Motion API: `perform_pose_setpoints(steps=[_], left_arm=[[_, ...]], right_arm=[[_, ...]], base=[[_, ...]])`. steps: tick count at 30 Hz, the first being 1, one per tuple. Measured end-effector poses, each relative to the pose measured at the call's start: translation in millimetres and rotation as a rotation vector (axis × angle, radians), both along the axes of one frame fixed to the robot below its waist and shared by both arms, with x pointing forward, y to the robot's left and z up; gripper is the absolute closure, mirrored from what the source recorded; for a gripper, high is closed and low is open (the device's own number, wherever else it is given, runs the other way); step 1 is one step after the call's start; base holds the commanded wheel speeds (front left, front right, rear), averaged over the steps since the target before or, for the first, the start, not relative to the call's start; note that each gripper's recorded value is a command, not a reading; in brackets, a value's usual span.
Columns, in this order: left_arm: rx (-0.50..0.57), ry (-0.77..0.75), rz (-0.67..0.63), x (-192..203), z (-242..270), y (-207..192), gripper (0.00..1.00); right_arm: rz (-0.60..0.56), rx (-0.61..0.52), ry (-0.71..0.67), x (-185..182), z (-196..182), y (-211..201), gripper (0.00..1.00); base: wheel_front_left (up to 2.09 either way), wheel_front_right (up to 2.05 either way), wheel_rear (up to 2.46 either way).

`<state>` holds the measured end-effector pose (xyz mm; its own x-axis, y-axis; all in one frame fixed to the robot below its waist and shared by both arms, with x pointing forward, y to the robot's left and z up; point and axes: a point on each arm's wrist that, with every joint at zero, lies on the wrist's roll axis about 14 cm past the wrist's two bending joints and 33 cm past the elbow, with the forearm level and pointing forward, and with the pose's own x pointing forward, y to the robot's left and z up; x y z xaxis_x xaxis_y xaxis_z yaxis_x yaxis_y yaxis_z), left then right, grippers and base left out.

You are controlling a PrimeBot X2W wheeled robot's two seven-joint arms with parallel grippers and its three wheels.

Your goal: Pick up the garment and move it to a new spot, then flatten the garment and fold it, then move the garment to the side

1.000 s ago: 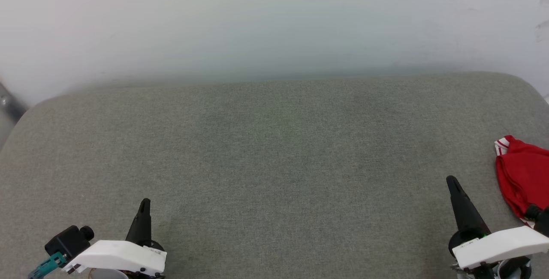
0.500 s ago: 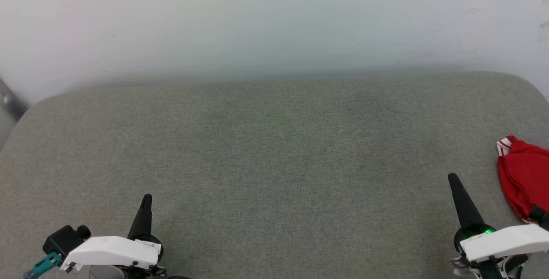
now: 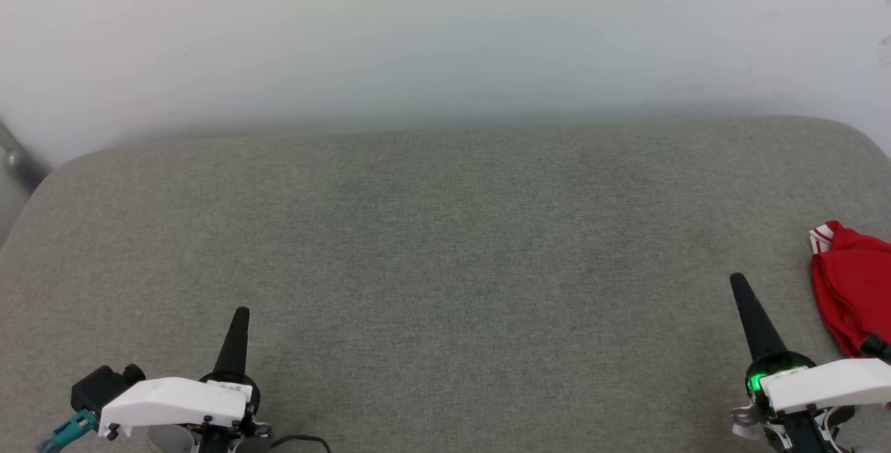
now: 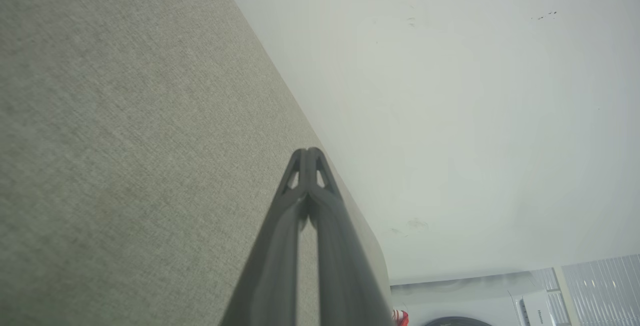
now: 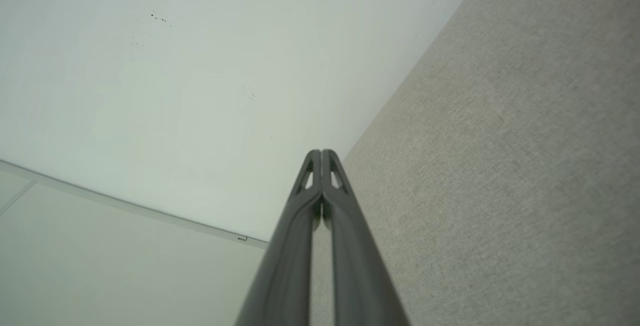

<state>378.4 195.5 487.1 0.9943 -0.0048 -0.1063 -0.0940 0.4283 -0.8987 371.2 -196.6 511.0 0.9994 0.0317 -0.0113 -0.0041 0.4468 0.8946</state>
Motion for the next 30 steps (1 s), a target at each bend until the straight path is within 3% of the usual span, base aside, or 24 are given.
perform_pose_setpoints(steps=[30], left_arm=[[-0.267,-0.047,0.018,6.4,9.9,2.0,1.00]], right_arm=[[-0.020,0.276,0.003,9.8,-3.4,-2.6,1.00]], base=[[0.00,0.00,0.00]])
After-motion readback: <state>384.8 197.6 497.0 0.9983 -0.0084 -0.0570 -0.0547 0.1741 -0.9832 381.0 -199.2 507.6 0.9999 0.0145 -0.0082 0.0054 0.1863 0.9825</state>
